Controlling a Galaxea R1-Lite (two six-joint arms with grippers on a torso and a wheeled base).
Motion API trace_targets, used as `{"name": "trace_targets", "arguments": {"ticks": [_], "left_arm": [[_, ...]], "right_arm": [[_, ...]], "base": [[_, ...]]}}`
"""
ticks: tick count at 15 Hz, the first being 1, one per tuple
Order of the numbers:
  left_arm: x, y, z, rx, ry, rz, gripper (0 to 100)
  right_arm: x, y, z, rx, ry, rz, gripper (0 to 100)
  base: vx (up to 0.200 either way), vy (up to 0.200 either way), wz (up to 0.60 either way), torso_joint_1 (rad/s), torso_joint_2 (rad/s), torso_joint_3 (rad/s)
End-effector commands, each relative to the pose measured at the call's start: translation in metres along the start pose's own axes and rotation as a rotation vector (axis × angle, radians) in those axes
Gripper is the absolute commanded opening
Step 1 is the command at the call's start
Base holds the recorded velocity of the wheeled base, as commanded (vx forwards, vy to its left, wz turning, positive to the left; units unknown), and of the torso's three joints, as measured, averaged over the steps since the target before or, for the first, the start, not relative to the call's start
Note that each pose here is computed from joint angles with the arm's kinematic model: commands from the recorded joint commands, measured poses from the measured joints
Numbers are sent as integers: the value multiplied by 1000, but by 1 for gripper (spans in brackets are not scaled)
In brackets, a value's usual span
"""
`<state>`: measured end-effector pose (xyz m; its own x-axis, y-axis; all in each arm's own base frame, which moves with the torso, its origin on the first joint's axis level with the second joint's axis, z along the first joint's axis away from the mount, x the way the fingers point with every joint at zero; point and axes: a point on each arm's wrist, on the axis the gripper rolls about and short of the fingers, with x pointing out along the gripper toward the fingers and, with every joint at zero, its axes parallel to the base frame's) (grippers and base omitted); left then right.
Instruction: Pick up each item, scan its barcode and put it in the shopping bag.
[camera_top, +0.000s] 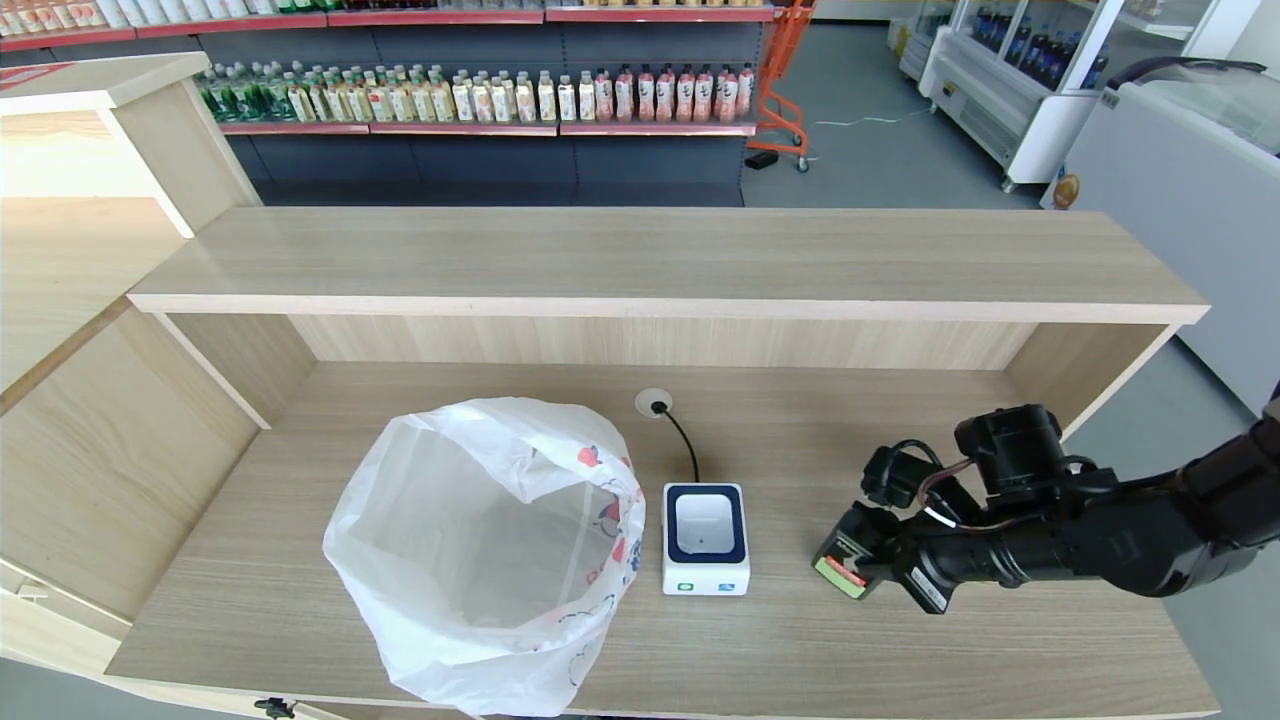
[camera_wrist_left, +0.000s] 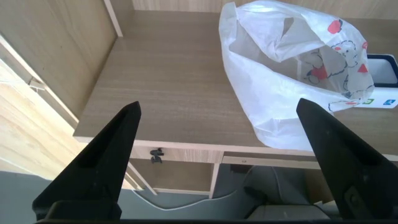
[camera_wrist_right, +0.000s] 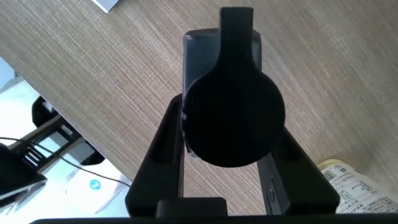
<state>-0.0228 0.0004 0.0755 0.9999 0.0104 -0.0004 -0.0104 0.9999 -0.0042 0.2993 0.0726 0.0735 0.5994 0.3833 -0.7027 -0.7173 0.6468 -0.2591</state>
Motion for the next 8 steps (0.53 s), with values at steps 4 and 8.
{"name": "trace_targets", "arguments": {"ticks": [4,8], "left_arm": [[0,0,0,0,0,0,100],[0,0,0,0,0,-1,100]], "right_arm": [[-92,2,7,236,-322,-226,0],[-141,16,13,-223,-396,-368,0]], "base": [[0,0,0,0,0,0],[0,0,0,0,0,0]]}}
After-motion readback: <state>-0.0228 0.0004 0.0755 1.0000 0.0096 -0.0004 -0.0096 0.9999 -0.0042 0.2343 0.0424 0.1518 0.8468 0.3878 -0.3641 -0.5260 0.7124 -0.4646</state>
